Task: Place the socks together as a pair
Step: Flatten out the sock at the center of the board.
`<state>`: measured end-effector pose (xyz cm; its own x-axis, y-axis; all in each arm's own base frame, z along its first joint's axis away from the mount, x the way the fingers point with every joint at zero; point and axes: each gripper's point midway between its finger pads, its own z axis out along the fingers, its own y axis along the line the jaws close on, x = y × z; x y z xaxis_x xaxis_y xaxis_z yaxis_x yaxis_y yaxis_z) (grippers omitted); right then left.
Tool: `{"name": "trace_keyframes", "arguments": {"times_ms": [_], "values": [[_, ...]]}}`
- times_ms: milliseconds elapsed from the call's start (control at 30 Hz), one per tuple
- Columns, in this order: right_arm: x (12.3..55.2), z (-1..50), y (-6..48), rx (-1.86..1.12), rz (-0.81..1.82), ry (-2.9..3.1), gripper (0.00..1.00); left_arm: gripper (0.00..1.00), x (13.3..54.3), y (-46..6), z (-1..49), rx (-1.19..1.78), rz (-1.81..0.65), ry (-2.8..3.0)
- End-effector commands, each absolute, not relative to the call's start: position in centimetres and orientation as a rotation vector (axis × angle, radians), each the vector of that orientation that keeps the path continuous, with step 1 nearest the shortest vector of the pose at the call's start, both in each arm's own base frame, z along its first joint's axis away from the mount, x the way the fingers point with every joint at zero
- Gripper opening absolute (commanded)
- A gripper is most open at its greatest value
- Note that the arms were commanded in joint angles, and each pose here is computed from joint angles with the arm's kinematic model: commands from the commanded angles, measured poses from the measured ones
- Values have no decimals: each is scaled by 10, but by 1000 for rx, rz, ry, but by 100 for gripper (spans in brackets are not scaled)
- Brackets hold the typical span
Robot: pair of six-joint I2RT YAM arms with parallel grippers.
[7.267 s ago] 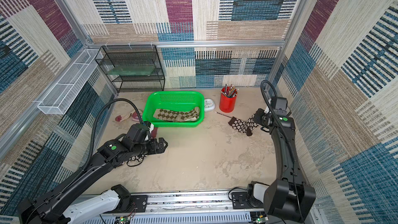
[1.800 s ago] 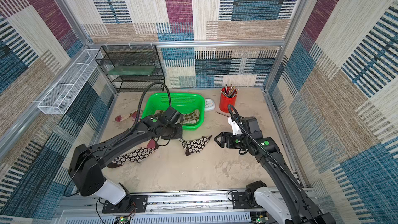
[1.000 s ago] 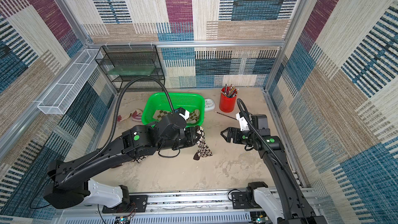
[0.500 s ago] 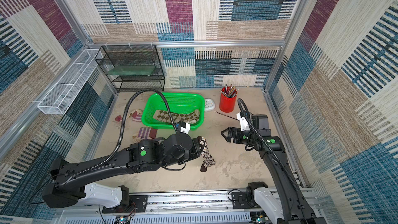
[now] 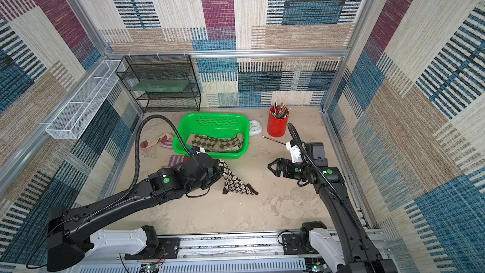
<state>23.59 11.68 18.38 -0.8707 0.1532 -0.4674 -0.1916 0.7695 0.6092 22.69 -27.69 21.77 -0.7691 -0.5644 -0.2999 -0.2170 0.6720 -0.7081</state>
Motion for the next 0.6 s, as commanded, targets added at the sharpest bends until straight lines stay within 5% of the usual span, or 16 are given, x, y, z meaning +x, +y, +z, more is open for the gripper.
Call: {"name": "trace_keyframes", "arguments": {"times_ms": [0,233,567], "values": [[223,187,139,-165,1044,2430,94,2,232,-285,230,-579,-998,2344],[210,137,167,-151,957,2667,93,5,219,-254,207,-589,-897,2373],[230,81,178,-49,821,2826,88,8,189,-235,166,-376,-1056,2310]]}}
